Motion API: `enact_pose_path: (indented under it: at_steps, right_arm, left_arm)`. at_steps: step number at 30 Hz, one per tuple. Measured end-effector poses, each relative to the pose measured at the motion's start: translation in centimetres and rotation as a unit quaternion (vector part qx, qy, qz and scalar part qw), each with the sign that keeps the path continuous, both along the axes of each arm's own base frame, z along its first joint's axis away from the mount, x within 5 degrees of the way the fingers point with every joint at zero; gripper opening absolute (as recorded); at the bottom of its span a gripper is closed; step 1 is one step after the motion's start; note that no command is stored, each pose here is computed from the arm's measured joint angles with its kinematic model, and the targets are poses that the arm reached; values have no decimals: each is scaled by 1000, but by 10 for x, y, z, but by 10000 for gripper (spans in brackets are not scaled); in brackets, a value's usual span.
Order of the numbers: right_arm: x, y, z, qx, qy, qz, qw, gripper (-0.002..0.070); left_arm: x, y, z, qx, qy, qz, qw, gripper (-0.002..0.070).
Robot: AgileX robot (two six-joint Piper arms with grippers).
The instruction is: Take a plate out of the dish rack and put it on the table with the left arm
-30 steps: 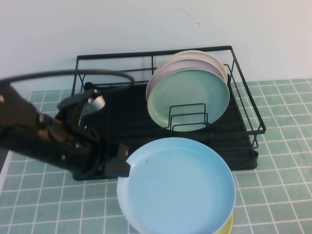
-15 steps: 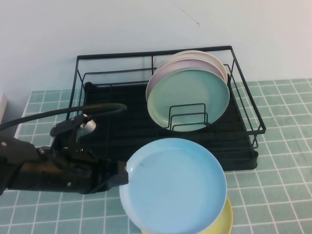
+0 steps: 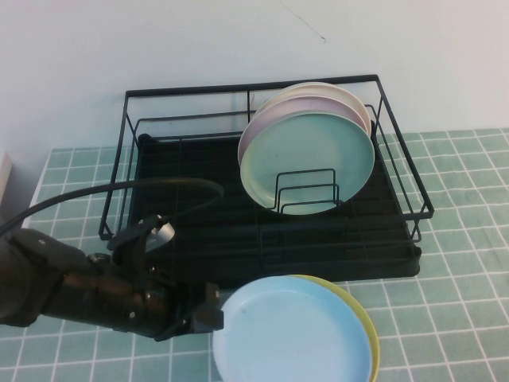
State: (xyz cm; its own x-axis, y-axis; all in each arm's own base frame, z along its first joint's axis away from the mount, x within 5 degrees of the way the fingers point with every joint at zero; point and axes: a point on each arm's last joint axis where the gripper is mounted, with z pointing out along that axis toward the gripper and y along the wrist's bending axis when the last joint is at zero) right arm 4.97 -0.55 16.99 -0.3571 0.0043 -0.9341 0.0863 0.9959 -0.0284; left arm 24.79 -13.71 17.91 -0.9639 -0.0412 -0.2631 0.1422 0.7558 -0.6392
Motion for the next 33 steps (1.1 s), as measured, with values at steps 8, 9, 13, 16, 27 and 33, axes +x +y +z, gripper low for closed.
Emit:
enact_pose_path:
  at_steps: [8, 9, 13, 16, 27, 33]
  right_arm:
    - [0, 0, 0, 0, 0, 0, 1000, -2]
    - [0, 0, 0, 0, 0, 0, 1000, -2]
    - [0, 0, 0, 0, 0, 0, 1000, -2]
    - [0, 0, 0, 0, 0, 0, 1000, -2]
    - [0, 0, 0, 0, 0, 0, 1000, -2]
    - [0, 0, 0, 0, 0, 0, 1000, -2]
  left_arm:
    - [6, -4, 0, -32, -20, 8, 999, 241]
    - [6, -5, 1, -39, -20, 14, 999, 272]
    - [7, -8, 5, -70, -12, 30, 997, 322]
    - [5, -11, 9, -93, -18, 8, 995, 250]
    - [-35, -4, 97, -145, -206, -84, 964, 3]
    - [-84, 15, 158, -149, -347, -97, 921, 1]
